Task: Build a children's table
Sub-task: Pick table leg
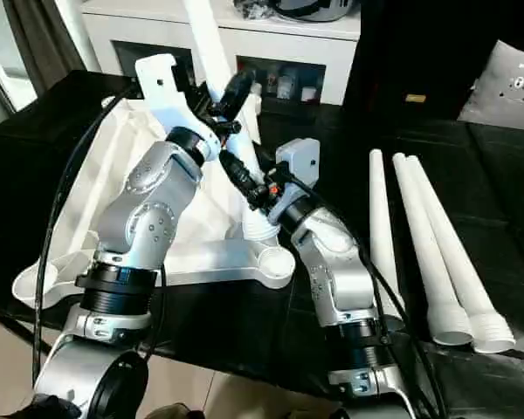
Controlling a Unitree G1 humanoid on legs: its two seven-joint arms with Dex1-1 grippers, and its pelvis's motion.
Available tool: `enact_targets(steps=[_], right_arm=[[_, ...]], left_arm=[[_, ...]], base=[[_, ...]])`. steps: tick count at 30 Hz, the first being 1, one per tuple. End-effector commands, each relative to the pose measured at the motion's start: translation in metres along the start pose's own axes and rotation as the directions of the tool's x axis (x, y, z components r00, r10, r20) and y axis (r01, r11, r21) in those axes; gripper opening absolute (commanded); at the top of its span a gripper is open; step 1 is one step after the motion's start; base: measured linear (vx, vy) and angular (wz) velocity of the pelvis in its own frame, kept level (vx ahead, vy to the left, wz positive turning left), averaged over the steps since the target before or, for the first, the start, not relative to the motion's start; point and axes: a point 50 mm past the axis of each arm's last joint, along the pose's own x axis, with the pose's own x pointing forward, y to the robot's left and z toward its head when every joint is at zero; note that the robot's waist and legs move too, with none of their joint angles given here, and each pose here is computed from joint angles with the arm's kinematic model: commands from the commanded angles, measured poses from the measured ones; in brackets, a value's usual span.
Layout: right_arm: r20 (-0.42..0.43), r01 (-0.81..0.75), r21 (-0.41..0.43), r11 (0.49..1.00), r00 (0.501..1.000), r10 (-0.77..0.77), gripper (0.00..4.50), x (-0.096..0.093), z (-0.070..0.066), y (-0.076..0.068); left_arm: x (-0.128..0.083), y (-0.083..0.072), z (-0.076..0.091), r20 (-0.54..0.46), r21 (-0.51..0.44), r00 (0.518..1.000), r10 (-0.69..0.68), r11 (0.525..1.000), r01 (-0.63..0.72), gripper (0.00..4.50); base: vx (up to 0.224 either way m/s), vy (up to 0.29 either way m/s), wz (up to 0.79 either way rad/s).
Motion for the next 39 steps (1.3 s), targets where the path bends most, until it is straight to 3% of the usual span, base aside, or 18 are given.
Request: enact_targets(steps=[1,7,14,16,19,23,26,28,31,39], right_arm=[[0.086,-0.023,-0.031,0.999,0.996,0.025,1.84,0.003,0.015,0.001],[0.081,-0.025,-0.034,0.999,0.996,0.028,1.84,0.003,0.014,0.0],[0.052,-0.008,-0.017,1.0,0.999,0.009,1.84,0.003,0.011,-0.002],[0.046,-0.008,-0.019,1.0,0.999,0.009,2.54,0.004,0.011,-0.004],[0.02,-0.048,-0.007,0.999,0.999,0.048,2.59,0.002,0.01,-0.003],[0.007,-0.065,0.009,0.998,0.998,0.065,3.03,-0.002,0.011,-0.006],[-0.008,-0.072,0.075,0.995,0.997,0.072,3.37,-0.01,0.015,-0.014],[-0.032,-0.05,0.135,0.99,0.998,0.054,3.44,-0.019,0.019,-0.028],[-0.053,-0.046,0.153,0.987,0.997,0.055,3.79,-0.026,0.023,-0.037],[-0.108,-0.085,0.175,0.981,0.989,0.104,4.38,-0.038,0.032,-0.047]], left_arm=[[-0.003,0.004,-0.008,-0.024,-0.041,0.999,0.04,0.998,-0.041,2.15],[-0.005,0.007,-0.009,-0.032,-0.06,0.998,0.052,0.997,-0.054,1.84],[-0.006,0.012,-0.009,-0.037,-0.061,0.997,0.073,0.995,-0.075,1.82],[-0.006,0.014,-0.008,-0.038,-0.058,0.997,0.073,0.995,-0.075,1.82],[-0.005,0.022,-0.006,-0.04,-0.023,0.996,0.075,0.997,-0.076,1.82],[-0.004,0.032,-0.001,-0.037,-0.03,0.995,0.094,0.995,-0.095,1.77],[-0.004,0.04,0.003,-0.05,-0.033,0.996,0.072,0.997,-0.074,1.77],[-0.004,0.042,0.004,-0.069,-0.035,0.998,0.01,0.999,-0.013,1.77],[-0.004,0.042,0.006,-0.072,-0.061,0.997,-0.035,0.998,0.031,1.77],[-0.003,0.037,0.015,-0.044,-0.127,0.987,-0.155,0.981,0.149,1.77]], base=[[0.0,0.0,0.0],[0.0,0.0,0.0],[0.0,0.0,0.0],[0.0,0.0,0.0],[0.0,0.0,0.0],[0.0,0.0,0.0],[0.0,0.0,0.0],[0.0,0.0,0.0],[0.0,0.0,0.0],[0.0,0.0,0.0]])
